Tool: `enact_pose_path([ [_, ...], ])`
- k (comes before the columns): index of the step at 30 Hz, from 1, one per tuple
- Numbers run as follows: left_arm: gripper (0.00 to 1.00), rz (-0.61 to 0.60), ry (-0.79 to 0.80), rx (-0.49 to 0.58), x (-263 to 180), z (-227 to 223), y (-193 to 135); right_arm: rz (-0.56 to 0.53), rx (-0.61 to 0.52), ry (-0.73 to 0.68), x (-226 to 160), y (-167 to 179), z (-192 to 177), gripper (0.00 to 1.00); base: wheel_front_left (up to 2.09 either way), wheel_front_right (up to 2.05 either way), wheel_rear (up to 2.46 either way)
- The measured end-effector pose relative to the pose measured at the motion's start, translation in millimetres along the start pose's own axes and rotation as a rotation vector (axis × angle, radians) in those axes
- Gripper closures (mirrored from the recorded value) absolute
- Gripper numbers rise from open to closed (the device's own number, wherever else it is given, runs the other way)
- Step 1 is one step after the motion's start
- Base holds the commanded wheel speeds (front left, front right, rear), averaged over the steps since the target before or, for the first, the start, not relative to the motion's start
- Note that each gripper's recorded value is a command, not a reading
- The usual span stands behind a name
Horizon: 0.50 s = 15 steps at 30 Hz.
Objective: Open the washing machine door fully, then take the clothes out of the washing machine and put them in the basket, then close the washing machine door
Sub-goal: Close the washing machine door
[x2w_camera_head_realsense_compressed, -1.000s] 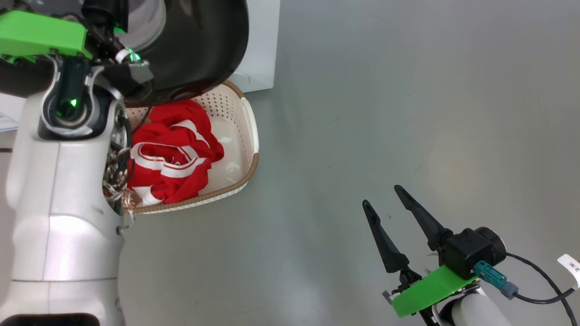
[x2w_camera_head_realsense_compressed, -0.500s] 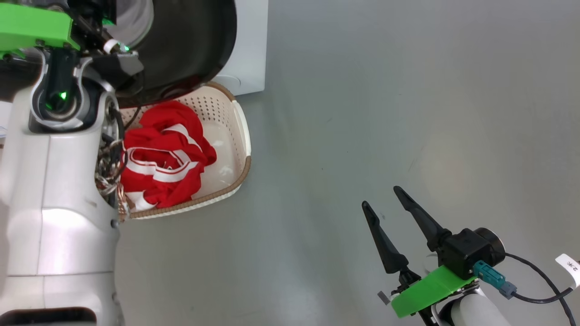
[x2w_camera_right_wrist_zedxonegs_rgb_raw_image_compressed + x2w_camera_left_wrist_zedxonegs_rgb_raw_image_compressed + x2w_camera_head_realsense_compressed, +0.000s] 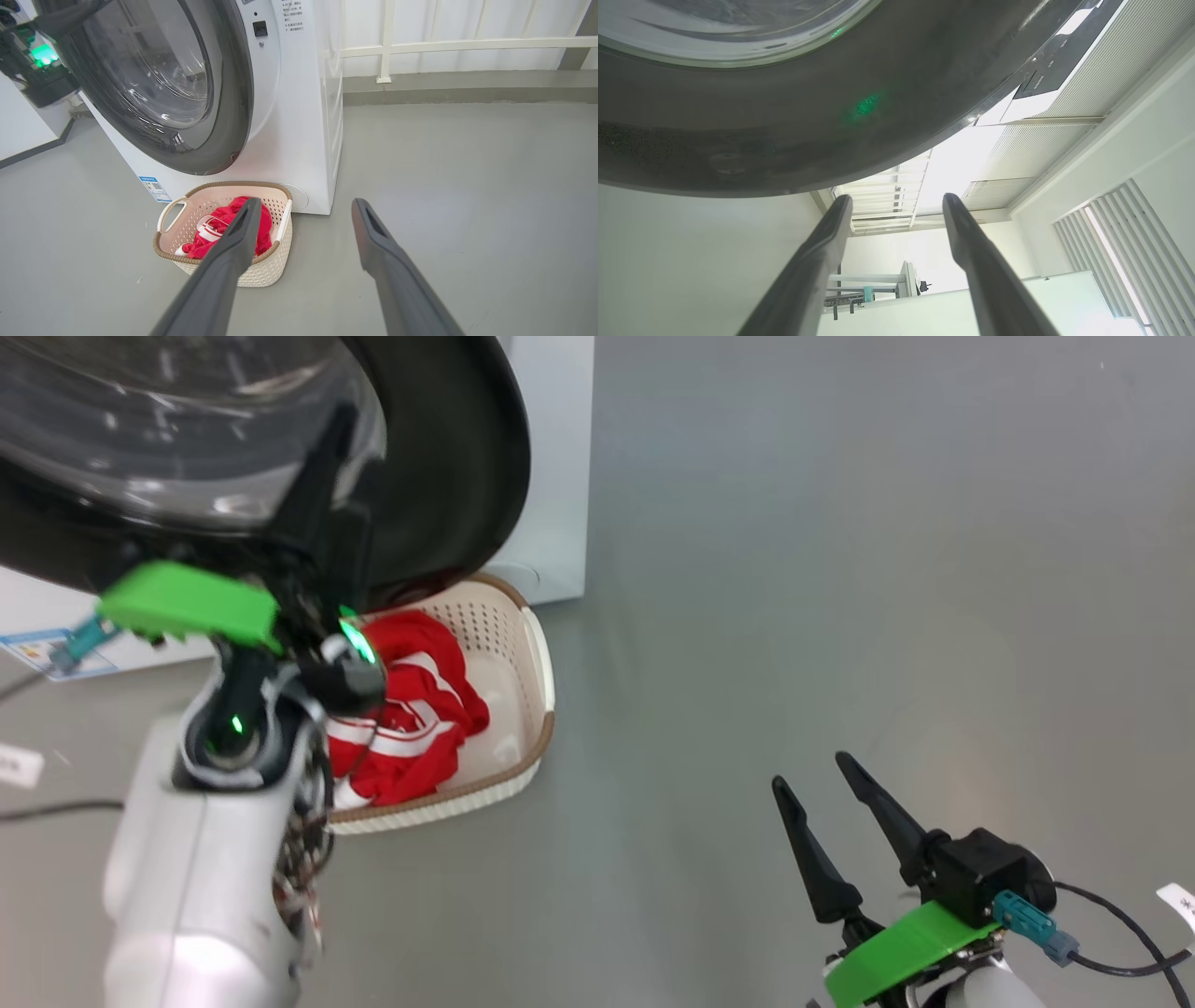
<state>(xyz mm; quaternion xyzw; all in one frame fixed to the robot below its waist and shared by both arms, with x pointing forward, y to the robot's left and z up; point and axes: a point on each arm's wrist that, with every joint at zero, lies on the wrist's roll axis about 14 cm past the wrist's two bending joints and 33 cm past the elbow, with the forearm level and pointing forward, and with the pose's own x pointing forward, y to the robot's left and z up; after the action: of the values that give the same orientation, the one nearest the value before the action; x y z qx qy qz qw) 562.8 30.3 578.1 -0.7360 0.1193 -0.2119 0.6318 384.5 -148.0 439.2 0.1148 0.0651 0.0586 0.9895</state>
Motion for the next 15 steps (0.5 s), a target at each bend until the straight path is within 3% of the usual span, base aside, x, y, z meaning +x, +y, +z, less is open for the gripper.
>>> enact_pose_path([
  [4, 0.0, 0.031, -0.007, 0.035, -30.1, -4.7, 6.9, -0.008, 0.026, -0.003, -9.2, 0.4, 0.5, 0.0, 0.0, 0.0, 0.0],
  [7, 0.0, 0.054, -0.036, 0.119, -53.1, -2.4, 9.1, -0.011, 0.026, -0.032, -13.0, 0.2, 9.8, 0.0, 0.0, 0.0, 0.0],
  [11, 0.0, 0.026, -0.119, 0.316, -84.8, 6.8, -10.9, -0.014, 0.022, -0.087, -16.8, -0.9, 27.5, 0.0, 0.0, 0.0, 0.0],
  [15, 0.0, 0.041, -0.18, 0.609, -114.3, 12.0, -13.6, -0.018, 0.025, -0.112, -23.6, -1.0, 34.2, 0.0, 0.0, 0.0, 0.0],
])
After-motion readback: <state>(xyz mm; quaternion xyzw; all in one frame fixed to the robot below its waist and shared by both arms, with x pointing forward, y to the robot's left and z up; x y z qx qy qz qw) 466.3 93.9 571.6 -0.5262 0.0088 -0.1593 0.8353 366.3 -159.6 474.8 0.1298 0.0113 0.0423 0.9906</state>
